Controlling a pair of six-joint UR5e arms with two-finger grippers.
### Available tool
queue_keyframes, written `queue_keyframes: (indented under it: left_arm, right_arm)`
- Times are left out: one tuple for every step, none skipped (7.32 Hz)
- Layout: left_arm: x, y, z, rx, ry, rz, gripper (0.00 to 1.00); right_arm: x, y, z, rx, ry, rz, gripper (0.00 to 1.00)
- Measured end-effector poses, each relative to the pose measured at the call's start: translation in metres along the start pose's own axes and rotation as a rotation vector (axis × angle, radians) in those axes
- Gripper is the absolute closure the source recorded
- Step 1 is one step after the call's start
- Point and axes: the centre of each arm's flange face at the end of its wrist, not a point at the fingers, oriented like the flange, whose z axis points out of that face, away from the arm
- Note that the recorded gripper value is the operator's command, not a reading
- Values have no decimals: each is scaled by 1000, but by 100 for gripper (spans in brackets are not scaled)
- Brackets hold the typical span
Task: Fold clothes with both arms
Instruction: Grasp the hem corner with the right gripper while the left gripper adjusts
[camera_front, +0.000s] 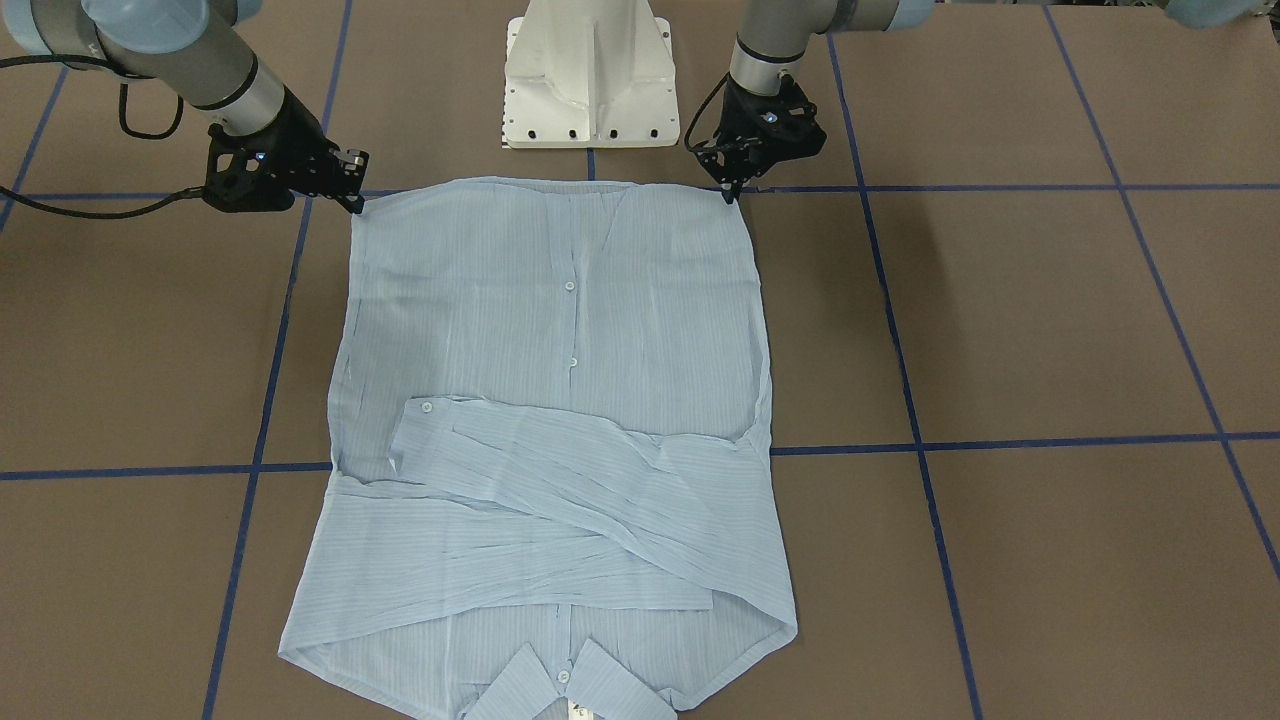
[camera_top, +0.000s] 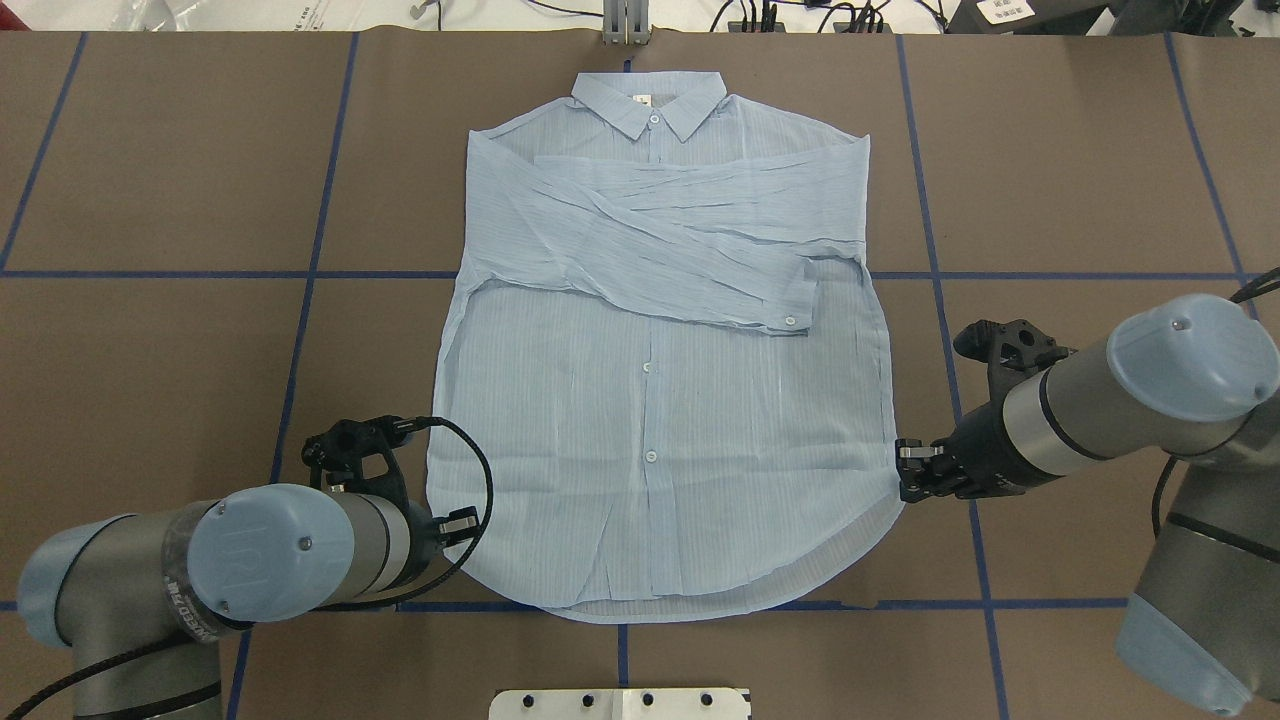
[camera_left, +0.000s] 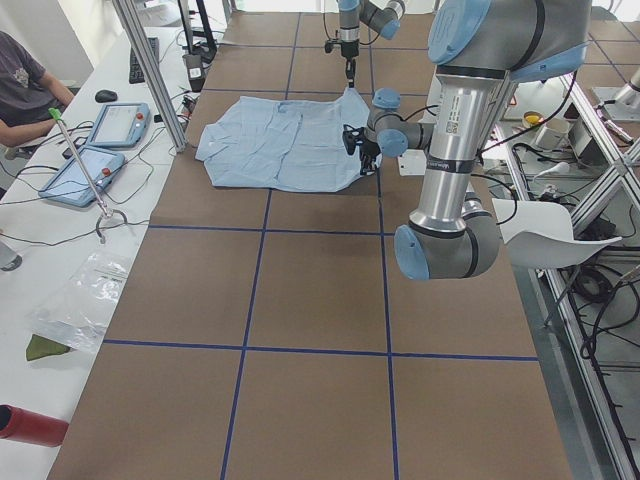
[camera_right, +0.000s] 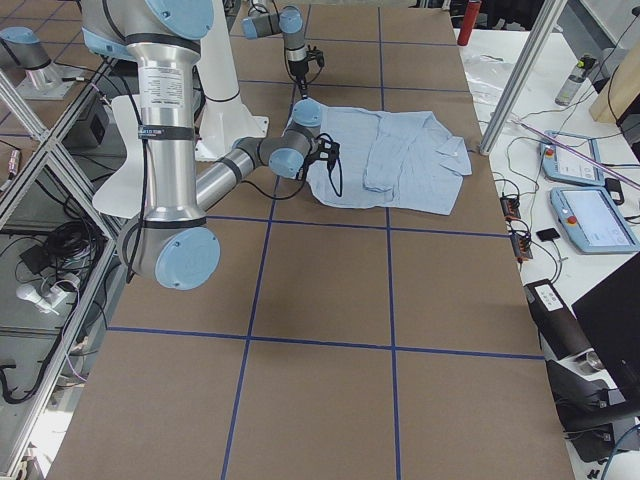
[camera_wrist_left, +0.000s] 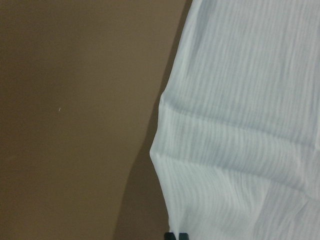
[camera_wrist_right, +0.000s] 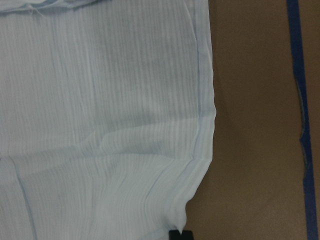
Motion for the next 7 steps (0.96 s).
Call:
queue_keyframes:
  left_arm:
    - [-2, -10, -1, 14, -2, 24, 100]
    - [-5, -21, 0, 29, -9, 46, 100]
    - [-8, -30, 2, 38, -18, 62, 100]
    - [-9, -34, 4, 43, -24, 68, 100]
    - [-10, -35, 6, 44, -28, 70, 100]
    - [-11, -37, 8, 46, -31, 70, 100]
    - [-11, -38, 8, 44, -31, 70, 100]
  right_arm:
    - [1, -3, -2, 0, -2, 4, 100]
    - [2, -6, -4, 3, -3, 8, 100]
    - [4, -9, -6, 8, -5, 11, 100]
    - [6, -13, -9, 10, -6, 16, 100]
    - [9, -17, -11, 10, -7, 22, 100]
    - [11, -22, -13, 9, -7, 25, 100]
    - [14, -25, -15, 10, -7, 26, 100]
